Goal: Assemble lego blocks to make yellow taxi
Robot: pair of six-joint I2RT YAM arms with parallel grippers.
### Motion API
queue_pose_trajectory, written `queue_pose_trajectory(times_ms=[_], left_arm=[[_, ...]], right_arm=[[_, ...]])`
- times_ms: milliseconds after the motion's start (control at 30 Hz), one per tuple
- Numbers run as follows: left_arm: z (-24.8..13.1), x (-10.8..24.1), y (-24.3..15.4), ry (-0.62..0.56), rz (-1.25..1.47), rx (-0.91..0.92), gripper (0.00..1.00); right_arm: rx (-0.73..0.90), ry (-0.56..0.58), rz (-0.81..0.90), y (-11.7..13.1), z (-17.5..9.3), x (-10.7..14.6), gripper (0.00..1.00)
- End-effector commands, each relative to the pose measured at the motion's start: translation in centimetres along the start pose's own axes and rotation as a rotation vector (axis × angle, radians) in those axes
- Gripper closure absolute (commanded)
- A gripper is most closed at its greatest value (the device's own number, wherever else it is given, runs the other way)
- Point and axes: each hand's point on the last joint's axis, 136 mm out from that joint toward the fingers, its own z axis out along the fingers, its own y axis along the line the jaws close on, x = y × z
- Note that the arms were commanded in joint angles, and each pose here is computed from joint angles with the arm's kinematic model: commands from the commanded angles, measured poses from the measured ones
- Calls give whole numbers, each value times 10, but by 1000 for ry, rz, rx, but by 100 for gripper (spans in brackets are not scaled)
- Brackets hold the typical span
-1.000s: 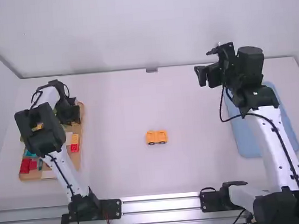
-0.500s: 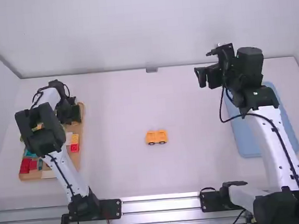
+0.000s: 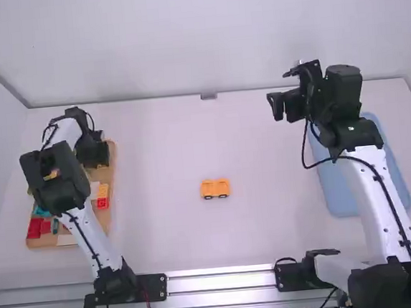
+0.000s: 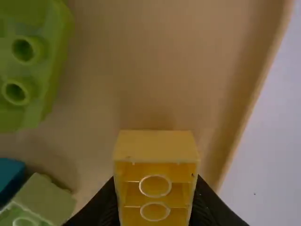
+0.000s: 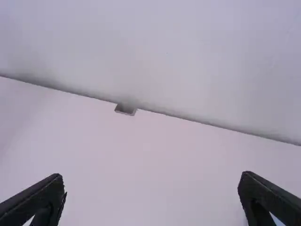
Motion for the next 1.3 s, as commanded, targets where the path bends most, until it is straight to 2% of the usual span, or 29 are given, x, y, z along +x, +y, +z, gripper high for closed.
queue_pose_trajectory(times_ms=[0,133,267,367,533,600,667,767,833,1000,1100,1267], left_arm=[[-35,-14,1,-78,-2,-20,76],[-81,-21,-7,-191,11,-2,78],[-114,-21,-29,-287,93,53,79],[-145,-17,-66,-407,225,133,79],[-164,0,-134,-534,461,271,80],[-173,14,-171,-598,588,353,82],[-182,25,-197,-653,653,418,82],[-198,42,-236,-754,762,518,76],[-207,52,-255,-806,813,585,75],[-227,91,-308,-901,997,836,73],[-233,106,-322,-926,1056,947,74],[-239,111,-328,-964,1055,1032,75]], right_arm=[[-82,-54,-16,15,-5,-20,2],[-247,-139,-96,43,-10,-37,2],[-292,-170,-141,52,1,-42,2],[-335,-172,-130,63,30,-40,2],[-395,-153,-80,79,78,-28,2],[-448,-141,-56,92,98,-19,2],[-542,-140,-63,109,106,-12,2],[-707,-145,-79,136,110,-1,2],[-797,-149,-88,148,109,5,2],[-1064,-151,-106,178,93,22,2],[-1160,-148,-131,193,86,31,2],[-1228,-140,-139,204,79,37,1]])
